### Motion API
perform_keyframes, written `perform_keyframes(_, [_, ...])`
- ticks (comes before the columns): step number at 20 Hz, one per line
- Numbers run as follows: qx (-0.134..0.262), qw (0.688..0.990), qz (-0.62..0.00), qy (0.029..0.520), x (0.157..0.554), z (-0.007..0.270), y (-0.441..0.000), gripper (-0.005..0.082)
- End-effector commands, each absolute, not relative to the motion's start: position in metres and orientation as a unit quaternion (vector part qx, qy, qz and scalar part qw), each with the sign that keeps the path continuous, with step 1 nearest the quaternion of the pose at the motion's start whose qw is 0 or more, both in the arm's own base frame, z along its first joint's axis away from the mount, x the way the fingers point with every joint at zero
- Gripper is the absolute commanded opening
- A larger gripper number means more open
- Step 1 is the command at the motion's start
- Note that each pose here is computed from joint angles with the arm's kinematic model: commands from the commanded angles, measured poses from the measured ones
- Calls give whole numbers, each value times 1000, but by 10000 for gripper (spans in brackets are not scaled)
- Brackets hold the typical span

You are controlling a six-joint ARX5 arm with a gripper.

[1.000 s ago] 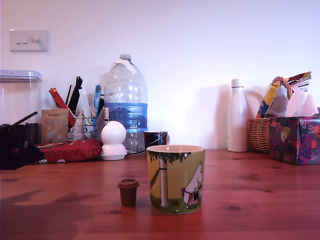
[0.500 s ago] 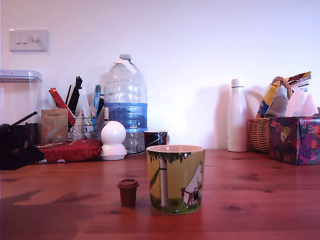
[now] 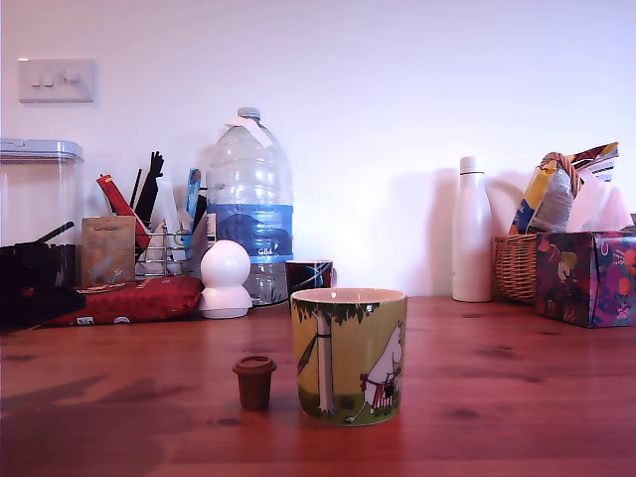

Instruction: Pick up the coffee capsules from the table one by one and drop them inside the nearest coffee cup

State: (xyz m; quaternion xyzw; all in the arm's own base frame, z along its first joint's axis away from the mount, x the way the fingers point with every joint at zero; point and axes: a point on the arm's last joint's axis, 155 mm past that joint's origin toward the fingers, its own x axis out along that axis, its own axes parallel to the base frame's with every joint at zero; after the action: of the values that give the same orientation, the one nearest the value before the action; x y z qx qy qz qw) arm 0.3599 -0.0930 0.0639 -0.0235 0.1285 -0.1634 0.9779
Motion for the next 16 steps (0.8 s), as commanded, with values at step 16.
perform_keyframes(16, [-20,950,-282,131,336,63,-136,-24])
